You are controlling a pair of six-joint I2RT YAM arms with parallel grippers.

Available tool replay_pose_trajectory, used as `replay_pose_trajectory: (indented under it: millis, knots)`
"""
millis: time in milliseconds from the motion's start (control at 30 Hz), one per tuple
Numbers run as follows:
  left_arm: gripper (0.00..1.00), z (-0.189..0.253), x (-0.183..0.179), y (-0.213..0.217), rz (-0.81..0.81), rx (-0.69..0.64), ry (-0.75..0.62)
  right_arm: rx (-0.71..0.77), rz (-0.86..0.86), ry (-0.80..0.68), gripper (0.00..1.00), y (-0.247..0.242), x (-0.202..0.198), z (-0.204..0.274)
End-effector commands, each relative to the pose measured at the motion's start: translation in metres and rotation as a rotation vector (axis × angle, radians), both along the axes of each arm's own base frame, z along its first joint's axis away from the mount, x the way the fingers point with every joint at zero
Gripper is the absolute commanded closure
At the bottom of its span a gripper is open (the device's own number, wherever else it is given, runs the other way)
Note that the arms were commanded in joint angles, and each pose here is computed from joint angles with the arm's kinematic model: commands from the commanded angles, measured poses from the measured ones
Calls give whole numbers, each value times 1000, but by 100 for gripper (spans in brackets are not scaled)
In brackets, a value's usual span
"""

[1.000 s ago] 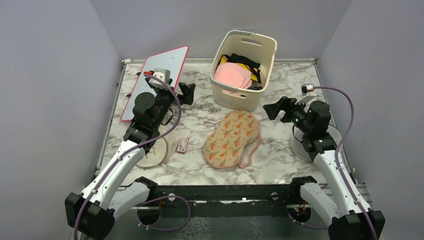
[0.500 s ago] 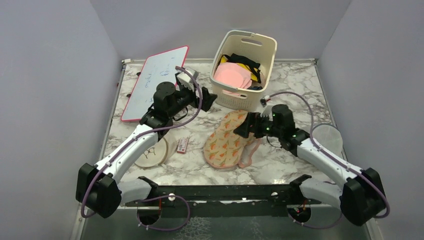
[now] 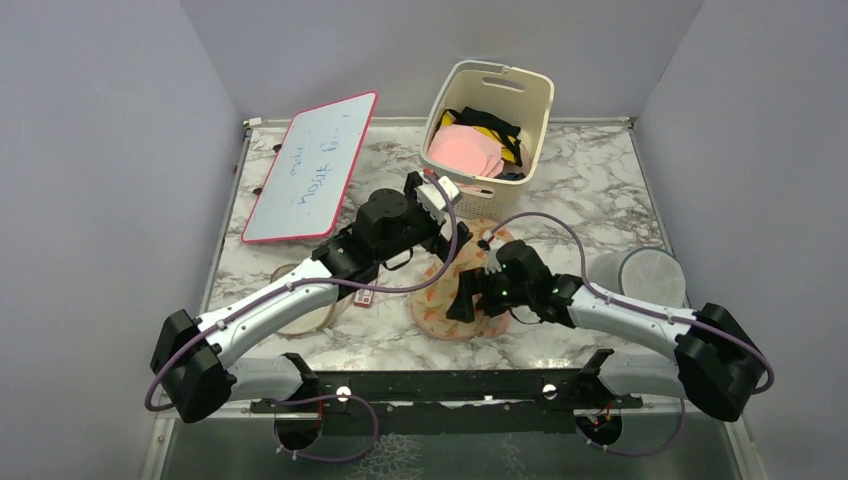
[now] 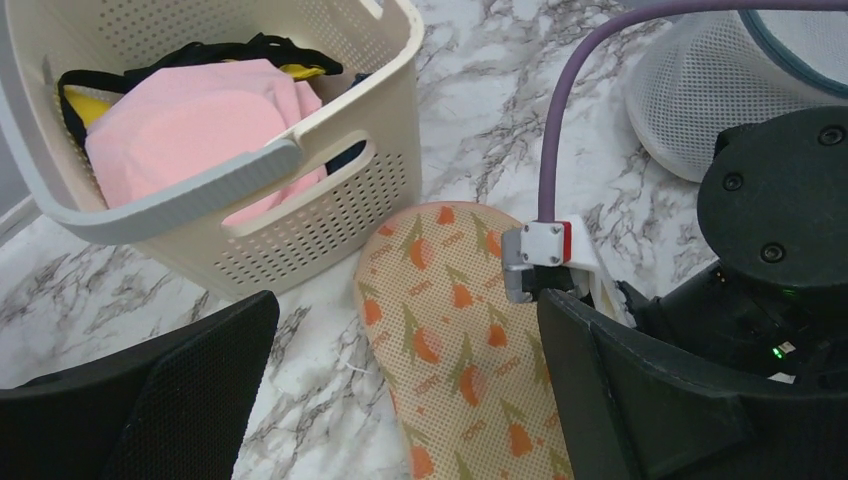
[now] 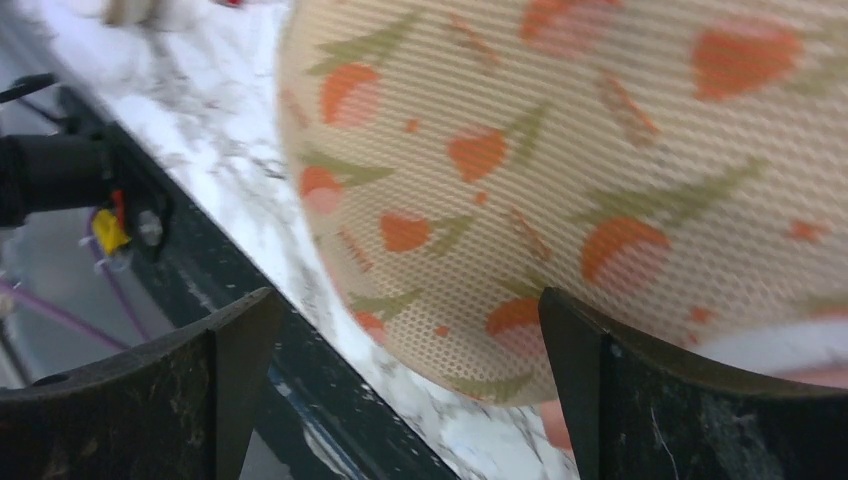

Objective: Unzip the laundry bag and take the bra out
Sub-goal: Adjust the laundry bag at the center of the board.

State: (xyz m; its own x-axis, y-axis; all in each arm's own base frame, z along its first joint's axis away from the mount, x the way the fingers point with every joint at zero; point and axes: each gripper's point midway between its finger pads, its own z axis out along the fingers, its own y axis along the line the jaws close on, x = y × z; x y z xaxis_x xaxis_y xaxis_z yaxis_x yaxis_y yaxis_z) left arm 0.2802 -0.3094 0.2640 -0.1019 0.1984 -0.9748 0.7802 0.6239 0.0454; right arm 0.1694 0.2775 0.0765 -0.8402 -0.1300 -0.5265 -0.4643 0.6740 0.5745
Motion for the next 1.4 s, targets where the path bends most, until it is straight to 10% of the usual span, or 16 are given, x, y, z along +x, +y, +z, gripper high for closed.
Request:
replay_pose_trajectory:
  millis: [0, 300, 600, 833, 1133, 1367]
  knots:
    - [1, 23, -4, -10, -16, -13, -57, -220, -255, 27, 0, -59, 3, -32]
    - [1, 71, 6, -8, 6, 17, -164, -392, -780, -51, 0, -140, 48, 9]
    - [1, 4, -17, -9, -18, 102, -198, -296, -497, -180, 0, -102, 57, 51]
    - [1, -82, -107, -20, -578, 294, -548, -410, -550, -169, 0, -112, 69, 54]
    - [2, -141, -139, -17, -739, 491, -637, -261, -596, -304, 0, -119, 69, 97]
    - [31, -183, -148, -22, -781, 702, -786, -198, -595, -373, 0, -129, 59, 121]
